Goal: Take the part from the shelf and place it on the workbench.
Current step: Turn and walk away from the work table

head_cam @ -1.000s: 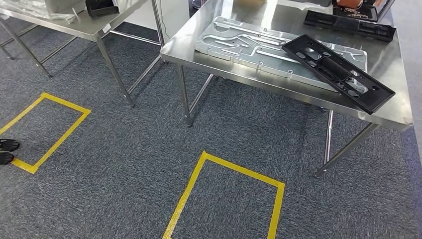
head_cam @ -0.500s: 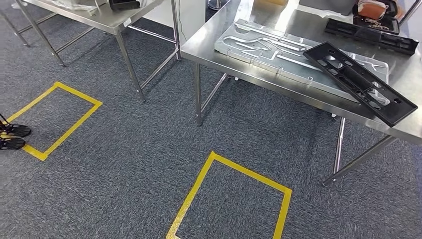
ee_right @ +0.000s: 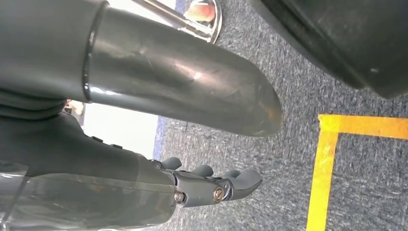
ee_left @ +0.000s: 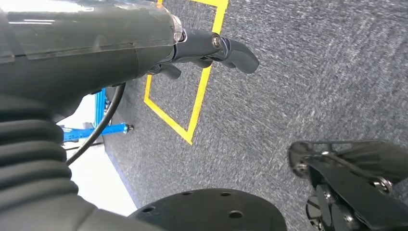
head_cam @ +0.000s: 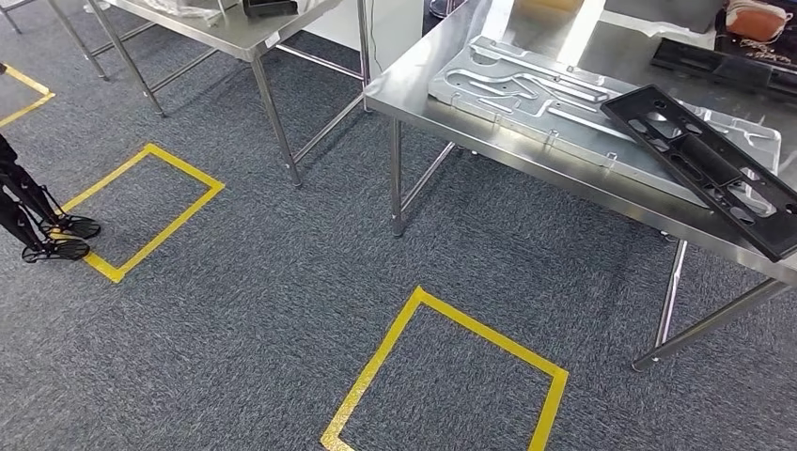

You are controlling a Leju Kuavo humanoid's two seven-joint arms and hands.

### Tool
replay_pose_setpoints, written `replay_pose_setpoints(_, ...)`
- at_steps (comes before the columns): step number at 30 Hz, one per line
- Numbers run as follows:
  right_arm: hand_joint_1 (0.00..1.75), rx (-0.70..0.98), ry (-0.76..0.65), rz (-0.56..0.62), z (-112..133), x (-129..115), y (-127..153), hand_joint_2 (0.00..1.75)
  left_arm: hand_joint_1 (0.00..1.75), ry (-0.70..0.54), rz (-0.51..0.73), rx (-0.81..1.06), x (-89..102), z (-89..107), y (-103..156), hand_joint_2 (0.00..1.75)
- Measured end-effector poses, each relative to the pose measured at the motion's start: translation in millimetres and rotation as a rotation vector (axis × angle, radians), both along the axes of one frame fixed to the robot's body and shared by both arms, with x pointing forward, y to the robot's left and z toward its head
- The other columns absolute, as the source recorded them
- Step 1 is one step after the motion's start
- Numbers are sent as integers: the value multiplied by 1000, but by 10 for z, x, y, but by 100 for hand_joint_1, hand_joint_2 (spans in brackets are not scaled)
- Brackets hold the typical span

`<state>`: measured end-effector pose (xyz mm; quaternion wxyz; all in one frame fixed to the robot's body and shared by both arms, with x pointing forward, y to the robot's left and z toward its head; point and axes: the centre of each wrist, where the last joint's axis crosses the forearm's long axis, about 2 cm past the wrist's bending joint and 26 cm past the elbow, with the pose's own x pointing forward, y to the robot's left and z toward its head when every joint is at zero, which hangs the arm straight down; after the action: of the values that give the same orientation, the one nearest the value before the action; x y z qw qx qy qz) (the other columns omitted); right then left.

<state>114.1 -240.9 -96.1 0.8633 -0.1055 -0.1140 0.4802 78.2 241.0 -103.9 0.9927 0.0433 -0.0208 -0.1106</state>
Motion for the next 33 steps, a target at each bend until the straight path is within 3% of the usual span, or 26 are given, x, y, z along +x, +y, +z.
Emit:
replay_pose_setpoints(11,0,1,6,22,2,13,-8,0,0,-12,-7,0,11,2,-2,175)
replay_pose_setpoints(33,0,-12,50,20,-46,-197,-2,0,0,9,-54,-8,53,17,-69,175)
